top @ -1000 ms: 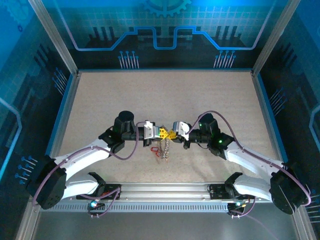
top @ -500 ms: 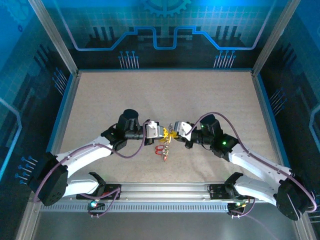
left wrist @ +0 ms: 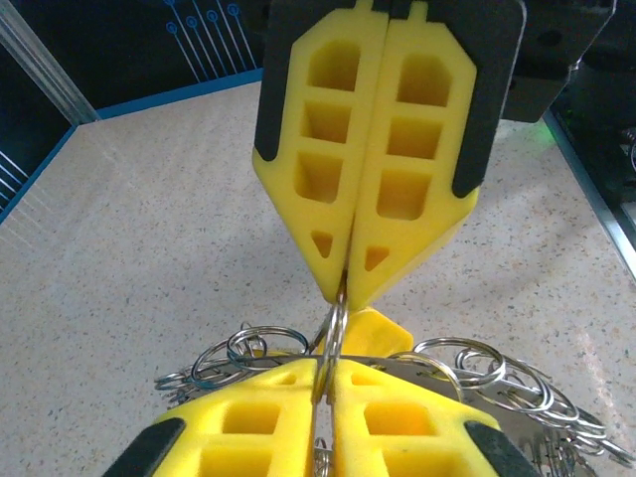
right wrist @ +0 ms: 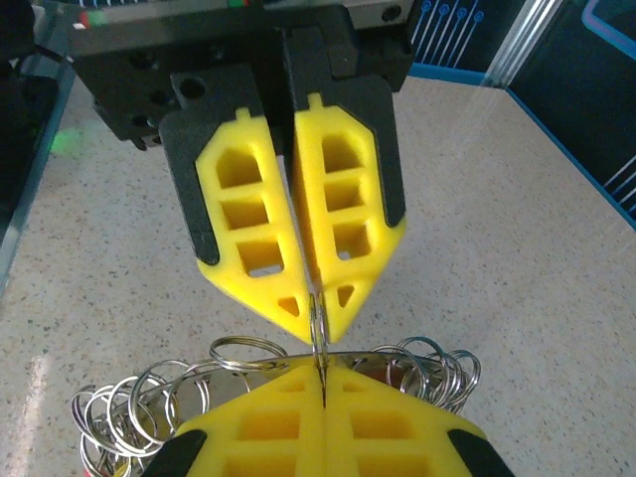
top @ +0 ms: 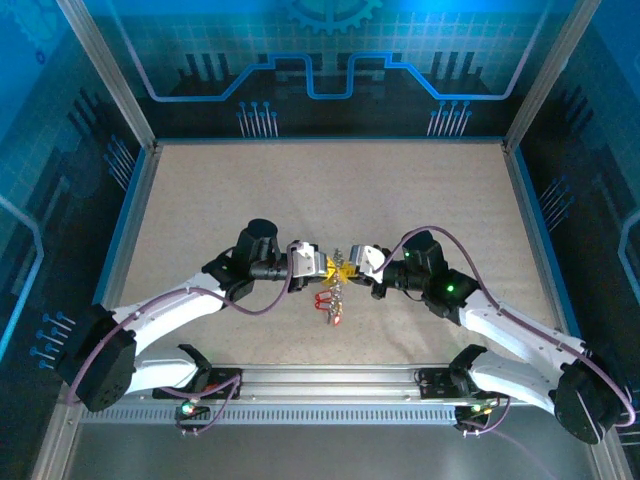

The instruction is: Put the keys on the keyring

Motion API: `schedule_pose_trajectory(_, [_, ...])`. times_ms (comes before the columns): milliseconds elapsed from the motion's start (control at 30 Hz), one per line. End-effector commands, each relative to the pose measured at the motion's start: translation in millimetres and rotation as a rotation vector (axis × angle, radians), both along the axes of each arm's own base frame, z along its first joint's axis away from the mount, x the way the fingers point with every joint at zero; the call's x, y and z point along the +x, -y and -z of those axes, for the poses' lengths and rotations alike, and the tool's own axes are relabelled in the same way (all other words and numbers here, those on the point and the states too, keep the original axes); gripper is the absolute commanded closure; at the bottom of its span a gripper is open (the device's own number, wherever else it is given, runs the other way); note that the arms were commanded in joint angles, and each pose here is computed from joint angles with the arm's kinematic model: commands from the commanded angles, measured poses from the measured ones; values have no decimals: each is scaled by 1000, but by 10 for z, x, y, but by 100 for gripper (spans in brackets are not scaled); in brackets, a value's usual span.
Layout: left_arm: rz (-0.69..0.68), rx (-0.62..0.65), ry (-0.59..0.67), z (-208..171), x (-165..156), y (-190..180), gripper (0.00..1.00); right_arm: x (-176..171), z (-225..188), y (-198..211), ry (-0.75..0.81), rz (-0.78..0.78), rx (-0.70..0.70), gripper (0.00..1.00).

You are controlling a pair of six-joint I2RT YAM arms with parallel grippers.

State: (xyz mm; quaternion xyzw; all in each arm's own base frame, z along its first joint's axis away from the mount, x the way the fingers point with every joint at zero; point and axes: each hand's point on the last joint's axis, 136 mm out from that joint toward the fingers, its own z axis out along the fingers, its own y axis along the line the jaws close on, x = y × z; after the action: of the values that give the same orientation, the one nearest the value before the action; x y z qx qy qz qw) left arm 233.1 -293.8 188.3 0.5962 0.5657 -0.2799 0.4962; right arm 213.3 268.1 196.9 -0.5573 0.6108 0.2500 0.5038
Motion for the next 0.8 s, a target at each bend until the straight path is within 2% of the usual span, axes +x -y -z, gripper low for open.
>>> schedule_pose_trajectory(0, [11,-13,-14,-38,1,16,85,-25,-143,-99,34,-52,45,100])
schedule_pose_trajectory(233, [9,-10,-19,-76,-2,11,85,-1,-141,-143,30,-55,41,100])
schedule_pose_trajectory(367, [14,-3,-17,-64,-8,8,100,6,-174,-137,33,-38,63,100])
schedule_pose_trajectory(533, [16,33,13,-61,-22,-33,100,10,-117,-100,23,-19,47,100])
schedule_pose_trajectory(767, [11,1,54,-147,-39,-58,100,32,19,-24,-9,12,15,100])
